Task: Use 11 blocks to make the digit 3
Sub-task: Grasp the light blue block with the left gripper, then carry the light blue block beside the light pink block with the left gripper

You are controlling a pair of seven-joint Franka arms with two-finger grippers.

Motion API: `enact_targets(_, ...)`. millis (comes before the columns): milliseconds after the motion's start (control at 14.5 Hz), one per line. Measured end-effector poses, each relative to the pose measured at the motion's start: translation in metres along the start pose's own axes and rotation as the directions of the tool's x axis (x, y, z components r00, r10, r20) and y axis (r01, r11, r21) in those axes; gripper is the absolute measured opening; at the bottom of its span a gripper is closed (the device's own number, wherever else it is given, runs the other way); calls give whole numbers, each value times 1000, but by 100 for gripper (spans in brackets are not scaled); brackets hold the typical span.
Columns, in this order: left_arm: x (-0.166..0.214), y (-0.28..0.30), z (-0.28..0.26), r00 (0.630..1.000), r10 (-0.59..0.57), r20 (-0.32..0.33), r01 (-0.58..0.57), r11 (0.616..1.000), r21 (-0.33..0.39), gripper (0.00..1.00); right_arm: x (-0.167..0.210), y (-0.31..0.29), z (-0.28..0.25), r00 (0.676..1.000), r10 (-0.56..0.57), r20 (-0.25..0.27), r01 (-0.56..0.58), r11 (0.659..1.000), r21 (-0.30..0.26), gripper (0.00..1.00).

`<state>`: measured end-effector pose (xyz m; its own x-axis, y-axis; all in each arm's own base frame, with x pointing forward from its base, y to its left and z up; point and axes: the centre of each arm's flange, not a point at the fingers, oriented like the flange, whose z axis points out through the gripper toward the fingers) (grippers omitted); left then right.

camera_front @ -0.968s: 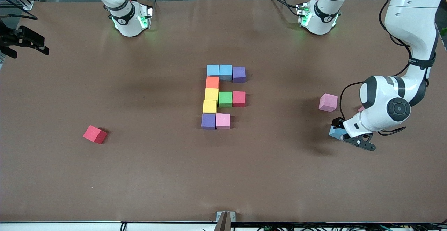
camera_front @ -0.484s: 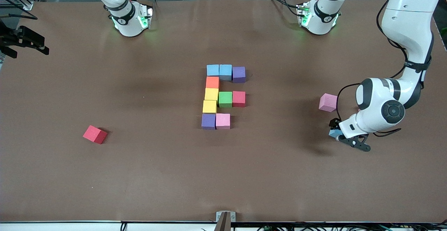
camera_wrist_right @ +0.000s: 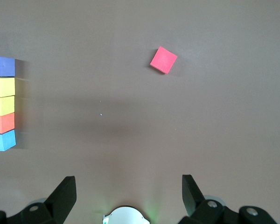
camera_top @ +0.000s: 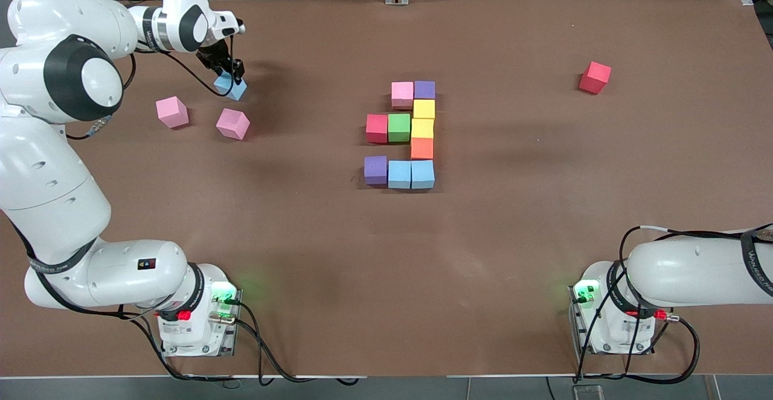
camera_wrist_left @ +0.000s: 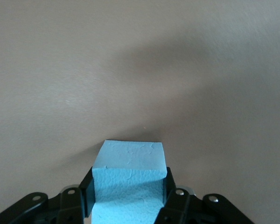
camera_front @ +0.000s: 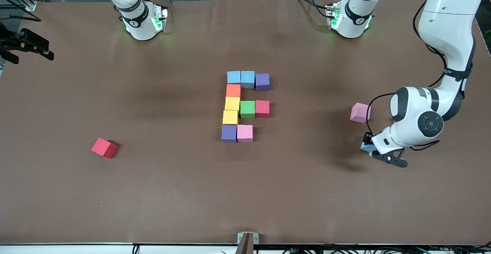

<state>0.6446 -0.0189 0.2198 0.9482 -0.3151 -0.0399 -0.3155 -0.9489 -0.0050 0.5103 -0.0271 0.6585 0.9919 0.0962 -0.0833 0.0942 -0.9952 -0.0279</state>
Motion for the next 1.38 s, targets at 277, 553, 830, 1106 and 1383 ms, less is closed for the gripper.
enact_targets(277, 29, 14, -40, 982, -186, -27, 185, 982, -28, 53, 0, 0, 0, 1000, 0, 0, 0, 1000, 0, 100)
enact_targets(553, 57, 47, -89, 877, -480, -3, 479, 875, -66, 53, 0, 0, 0, 1000, 0, 0, 0, 1000, 0, 100)
enact_targets(830, 65, 80, -89, 670, -742, 33, 742, 667, -64, 53, 0, 0, 0, 1000, 0, 0, 0, 1000, 0, 100)
enact_targets(1106, 74, 137, -88, 359, -932, 49, 933, 356, -63, 53, 0, 0, 0, 1000, 0, 0, 0, 1000, 0, 100)
enact_targets(1383, 80, 206, -84, 14, -997, 71, 997, 9, -75, 53, 0, 0, 0, 1000, 0, 1, 0, 1000, 0, 100)
